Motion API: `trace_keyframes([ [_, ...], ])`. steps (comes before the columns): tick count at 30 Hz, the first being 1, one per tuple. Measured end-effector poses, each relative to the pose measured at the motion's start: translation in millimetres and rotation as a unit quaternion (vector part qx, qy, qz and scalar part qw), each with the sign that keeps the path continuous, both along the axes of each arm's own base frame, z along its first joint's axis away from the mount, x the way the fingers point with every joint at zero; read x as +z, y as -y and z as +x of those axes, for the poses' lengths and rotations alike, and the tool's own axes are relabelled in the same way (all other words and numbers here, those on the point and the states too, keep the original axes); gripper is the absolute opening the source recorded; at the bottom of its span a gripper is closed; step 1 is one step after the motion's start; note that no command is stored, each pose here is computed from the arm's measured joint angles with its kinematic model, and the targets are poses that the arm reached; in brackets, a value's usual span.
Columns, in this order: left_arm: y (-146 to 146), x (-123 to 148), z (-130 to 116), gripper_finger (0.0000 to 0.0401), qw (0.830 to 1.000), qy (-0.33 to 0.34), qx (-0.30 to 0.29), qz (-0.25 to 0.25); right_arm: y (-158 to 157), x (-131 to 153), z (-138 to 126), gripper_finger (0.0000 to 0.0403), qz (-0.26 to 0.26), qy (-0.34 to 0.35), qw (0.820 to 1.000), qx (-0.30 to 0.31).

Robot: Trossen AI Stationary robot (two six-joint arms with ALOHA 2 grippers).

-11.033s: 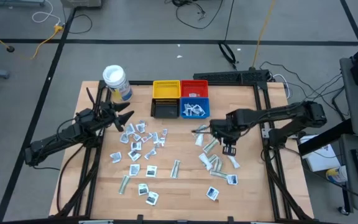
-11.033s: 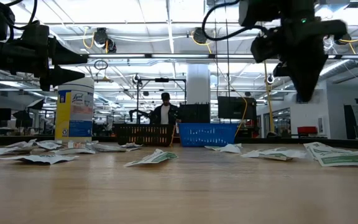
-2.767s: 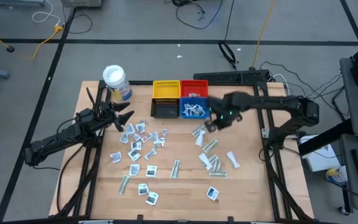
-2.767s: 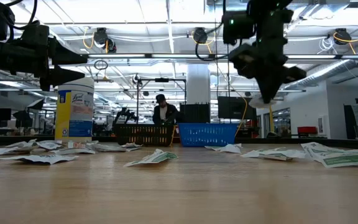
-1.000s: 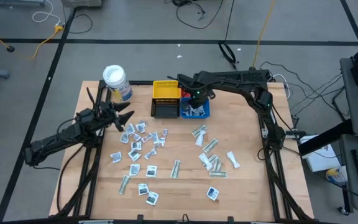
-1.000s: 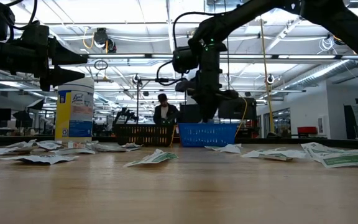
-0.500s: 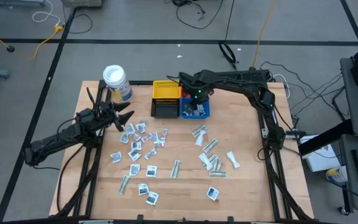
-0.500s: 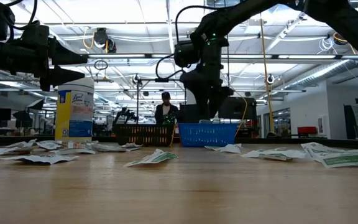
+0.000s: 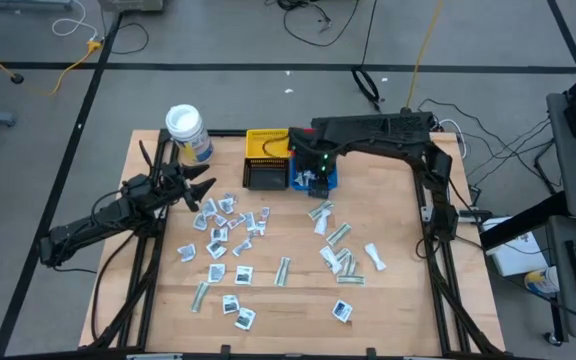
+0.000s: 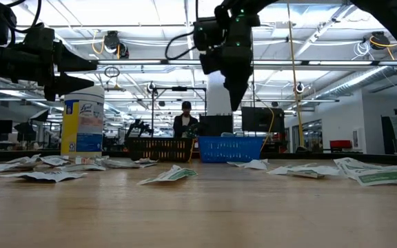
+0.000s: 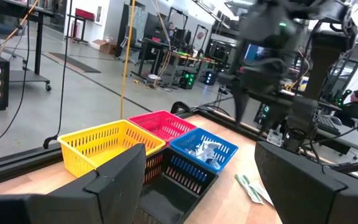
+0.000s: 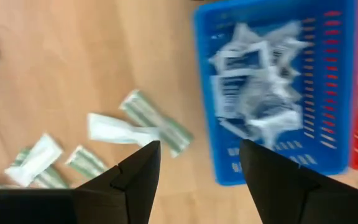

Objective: Pick & Place First Aid Supplies
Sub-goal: Put the blue alcohol pad into the blue basket

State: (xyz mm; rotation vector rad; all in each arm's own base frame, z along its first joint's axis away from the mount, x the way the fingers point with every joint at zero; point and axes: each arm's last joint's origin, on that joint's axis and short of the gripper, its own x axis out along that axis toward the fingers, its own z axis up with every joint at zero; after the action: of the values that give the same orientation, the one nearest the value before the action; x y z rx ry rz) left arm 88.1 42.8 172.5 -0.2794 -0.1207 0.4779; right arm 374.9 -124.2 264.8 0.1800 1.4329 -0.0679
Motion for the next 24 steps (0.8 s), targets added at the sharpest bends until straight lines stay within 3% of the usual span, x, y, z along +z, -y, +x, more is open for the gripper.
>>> trace_keyframes([
  [12, 0.0, -0.1, 0.0, 0.0306, 1.0, 0.0, 0.0, 0.0, -111.8, 4.0, 12.9, 0.0212, 0.012, -0.026, 0.997, 0.065],
  [24, 0.0, -0.1, 0.0, 0.0306, 1.0, 0.0, 0.0, 0.0, -240.6, 8.6, -7.8, 0.0212, 0.019, -0.037, 0.992, 0.116],
])
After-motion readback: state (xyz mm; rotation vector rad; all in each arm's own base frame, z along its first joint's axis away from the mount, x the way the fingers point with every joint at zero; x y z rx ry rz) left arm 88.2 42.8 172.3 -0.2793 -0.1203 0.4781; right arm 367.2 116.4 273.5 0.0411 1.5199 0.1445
